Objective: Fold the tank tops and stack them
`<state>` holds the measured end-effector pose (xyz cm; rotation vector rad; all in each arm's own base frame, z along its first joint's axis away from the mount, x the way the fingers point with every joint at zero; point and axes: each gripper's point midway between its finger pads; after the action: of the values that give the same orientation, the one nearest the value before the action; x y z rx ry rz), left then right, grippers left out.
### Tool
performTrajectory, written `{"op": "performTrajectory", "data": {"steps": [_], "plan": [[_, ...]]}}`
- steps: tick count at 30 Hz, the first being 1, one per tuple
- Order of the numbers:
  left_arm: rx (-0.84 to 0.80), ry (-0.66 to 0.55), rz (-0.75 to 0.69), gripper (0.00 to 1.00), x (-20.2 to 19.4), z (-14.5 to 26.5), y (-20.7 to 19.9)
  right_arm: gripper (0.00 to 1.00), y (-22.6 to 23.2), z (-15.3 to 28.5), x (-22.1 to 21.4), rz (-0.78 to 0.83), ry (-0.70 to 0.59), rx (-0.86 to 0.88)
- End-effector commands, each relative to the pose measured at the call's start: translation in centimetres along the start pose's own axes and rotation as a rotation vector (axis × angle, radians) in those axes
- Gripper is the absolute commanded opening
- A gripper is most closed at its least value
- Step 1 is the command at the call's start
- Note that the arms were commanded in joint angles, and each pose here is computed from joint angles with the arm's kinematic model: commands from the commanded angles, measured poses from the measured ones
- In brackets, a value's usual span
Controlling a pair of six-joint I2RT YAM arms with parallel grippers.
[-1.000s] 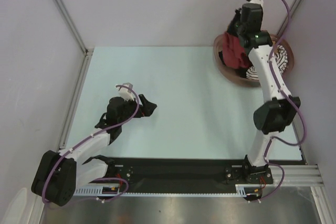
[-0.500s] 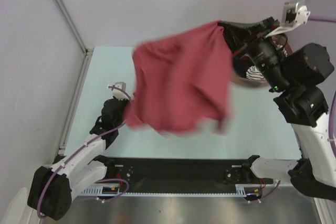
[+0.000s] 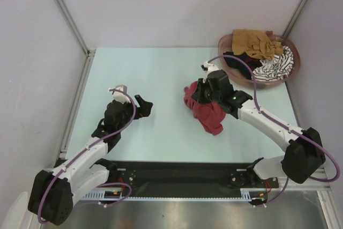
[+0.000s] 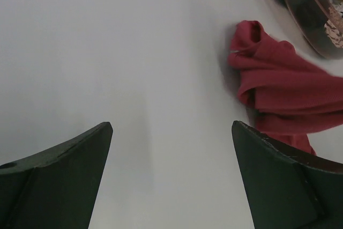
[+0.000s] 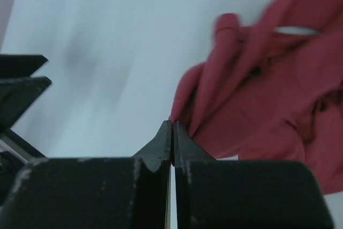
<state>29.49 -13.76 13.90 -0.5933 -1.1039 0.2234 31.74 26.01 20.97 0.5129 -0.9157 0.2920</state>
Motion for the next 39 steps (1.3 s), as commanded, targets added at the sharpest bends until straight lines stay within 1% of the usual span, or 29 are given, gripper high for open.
{"op": "performTrajectory", "data": {"steps": [1,3,6,9,10,11,13,14,16,18,19,21,22,23,24,25,26,28,30,31,32,34,35,37,38,39], "plan": [[-0.019,-0.043,-0.004,1.0,1.3,0.2,-0.8,0.0,3.0,0.5,3.0,-0.048,-0.122,0.14],[-0.022,-0.047,-0.004,1.0,1.4,0.3,-0.9,0.0,3.7,0.2,2.8,-0.041,-0.111,0.178],[-0.027,-0.053,-0.003,1.0,1.5,0.4,-1.0,0.0,5.7,1.1,4.0,-0.009,-0.139,0.249],[-0.032,-0.053,-0.005,1.0,1.5,0.4,-1.1,0.0,8.1,2.6,6.4,0.063,-0.186,0.298],[-0.031,-0.051,-0.005,1.0,1.5,0.4,-1.1,0.0,9.2,3.0,6.2,0.099,-0.174,0.315],[-0.028,-0.052,-0.003,1.0,1.5,0.4,-1.0,0.0,10.3,4.1,8.1,0.114,-0.219,0.332],[-0.027,-0.053,-0.003,1.0,1.5,0.4,-1.0,0.0,11.8,5.5,9.2,0.135,-0.243,0.36],[-0.026,-0.055,-0.003,1.0,1.5,0.5,-1.0,0.0,12.4,6.6,10.7,0.136,-0.282,0.367],[-0.028,-0.06,-0.005,1.0,1.6,0.5,-1.0,0.0,12.4,7.5,12.0,0.134,-0.31,0.353],[-0.033,-0.065,-0.006,1.0,1.8,0.6,-1.1,0.0,11.2,7.9,13.9,0.131,-0.357,0.267],[-0.034,-0.066,-0.007,1.0,1.7,0.7,-1.1,0.0,10.5,7.6,14.0,0.133,-0.347,0.234],[-0.038,-0.071,-0.007,1.0,1.8,0.8,-1.2,0.0,8.2,5.4,13.8,0.114,-0.303,0.165],[-0.035,-0.073,-0.01,1.0,1.9,0.8,-1.1,0.18,7.3,4.4,13.3,0.103,-0.264,0.138],[-0.036,-0.074,-0.009,1.0,1.9,0.8,-1.1,0.34,5.3,3.2,13.0,0.079,-0.242,0.074],[-0.034,-0.077,-0.008,1.0,2.0,0.9,-1.1,0.51,3.7,1.3,11.8,0.045,-0.196,0.008],[-0.031,-0.074,-0.009,1.0,1.9,0.9,-1.0,0.71,2.0,0.3,10.3,0.024,-0.148,-0.059],[-0.03,-0.077,-0.011,1.0,2.0,0.9,-1.1,0.73,0.6,-0.3,9.6,0.013,-0.129,-0.116],[-0.015,-0.08,-0.011,1.0,2.0,0.9,-0.8,0.74,-0.7,-1.4,6.9,0.014,-0.067,-0.134],[0.003,-0.076,-0.013,1.0,1.9,0.9,-0.4,0.71,-0.5,-1.6,5.2,0.028,-0.056,-0.091],[0.01,-0.081,-0.012,1.0,2.1,0.9,-0.4,0.66,0.2,-0.8,5.9,0.036,-0.109,-0.052],[0.016,-0.081,-0.013,0.99,2.2,0.9,-0.3,0.64,-0.2,-1.2,3.2,0.041,-0.064,-0.033],[0.045,-0.069,-0.011,0.99,2.0,1.0,0.1,0.61,0.0,-0.8,2.1,0.053,-0.072,0.0],[0.068,-0.072,-0.009,0.99,2.1,1.1,0.4,0.61,-0.2,-1.2,-0.2,0.063,-0.028,0.028],[0.114,-0.05,-0.001,1.0,1.6,1.3,1.3,0.64,0.3,-1.3,-1.9,0.065,-0.001,0.081],[0.143,-0.058,0.001,1.0,1.8,1.3,1.8,0.64,0.3,-1.7,-4.1,0.064,0.04,0.107],[0.168,-0.046,0.001,1.0,1.6,1.4,2.2,0.65,0.9,-1.8,-4.9,0.065,0.055,0.148]]}}
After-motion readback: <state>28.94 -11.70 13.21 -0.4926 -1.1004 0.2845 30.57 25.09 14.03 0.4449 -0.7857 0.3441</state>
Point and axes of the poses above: each gripper's point midway between its finger pads, its own z axis back along the fingers, its own y axis along the line the jaws close on, x = y × z, and after that the axes turned 6 degrees about z, right-handed
